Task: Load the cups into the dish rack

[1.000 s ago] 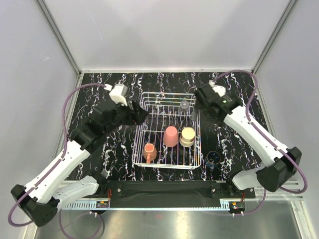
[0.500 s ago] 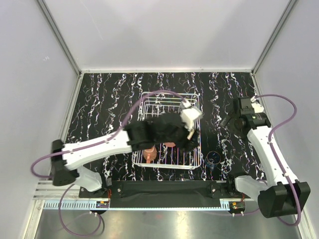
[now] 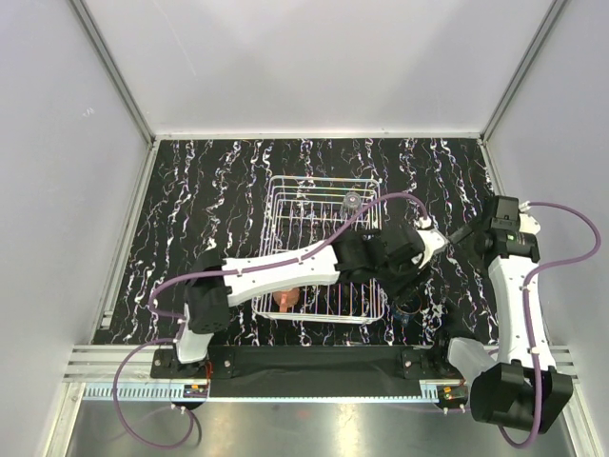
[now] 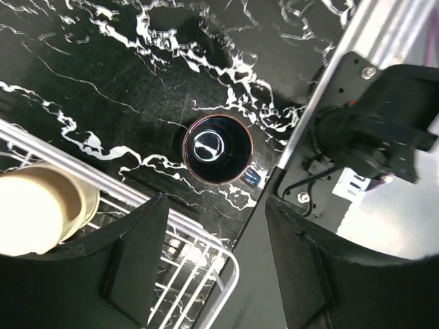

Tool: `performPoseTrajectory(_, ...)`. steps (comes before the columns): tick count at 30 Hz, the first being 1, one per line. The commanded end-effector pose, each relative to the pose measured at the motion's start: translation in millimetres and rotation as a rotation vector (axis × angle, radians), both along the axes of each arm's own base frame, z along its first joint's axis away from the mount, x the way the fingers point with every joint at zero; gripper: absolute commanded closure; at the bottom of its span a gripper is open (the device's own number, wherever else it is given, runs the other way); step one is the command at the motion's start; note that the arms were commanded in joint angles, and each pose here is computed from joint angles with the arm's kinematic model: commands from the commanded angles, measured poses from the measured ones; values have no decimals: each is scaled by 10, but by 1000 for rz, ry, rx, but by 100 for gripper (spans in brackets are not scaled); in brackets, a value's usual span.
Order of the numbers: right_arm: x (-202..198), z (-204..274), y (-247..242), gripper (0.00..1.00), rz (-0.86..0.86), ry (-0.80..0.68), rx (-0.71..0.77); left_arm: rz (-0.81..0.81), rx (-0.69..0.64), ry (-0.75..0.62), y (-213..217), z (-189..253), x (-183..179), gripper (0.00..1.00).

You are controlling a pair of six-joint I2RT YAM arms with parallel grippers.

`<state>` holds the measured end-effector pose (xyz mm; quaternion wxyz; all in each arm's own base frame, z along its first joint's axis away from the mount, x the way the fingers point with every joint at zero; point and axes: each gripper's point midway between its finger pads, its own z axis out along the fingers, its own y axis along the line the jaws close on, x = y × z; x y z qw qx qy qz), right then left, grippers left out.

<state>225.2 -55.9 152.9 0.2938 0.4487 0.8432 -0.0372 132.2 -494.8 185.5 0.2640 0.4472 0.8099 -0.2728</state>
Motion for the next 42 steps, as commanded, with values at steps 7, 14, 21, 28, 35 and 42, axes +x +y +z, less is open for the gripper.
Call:
performPoseTrajectory(7,27,40,-108,11,-32,-38,21,10,48,-29,-158,-279,90,34)
performPoseTrajectory(14,42,58,-114,11,-25,-54,16,56,57,-8,-264,-495,136,33)
performPoseTrajectory(21,59,69,-109,11,-15,-60,16,122,96,36,-242,-638,261,36)
performPoseTrajectory(28,57,96,-90,11,-7,-72,20,154,98,36,-331,-645,313,38)
performPoseTrajectory(35,-33,267,-5,12,-7,-126,44,161,119,43,-395,-767,321,43)
performPoseTrajectory(42,-57,546,28,12,-1,-193,42,134,185,-12,-287,-928,232,44)
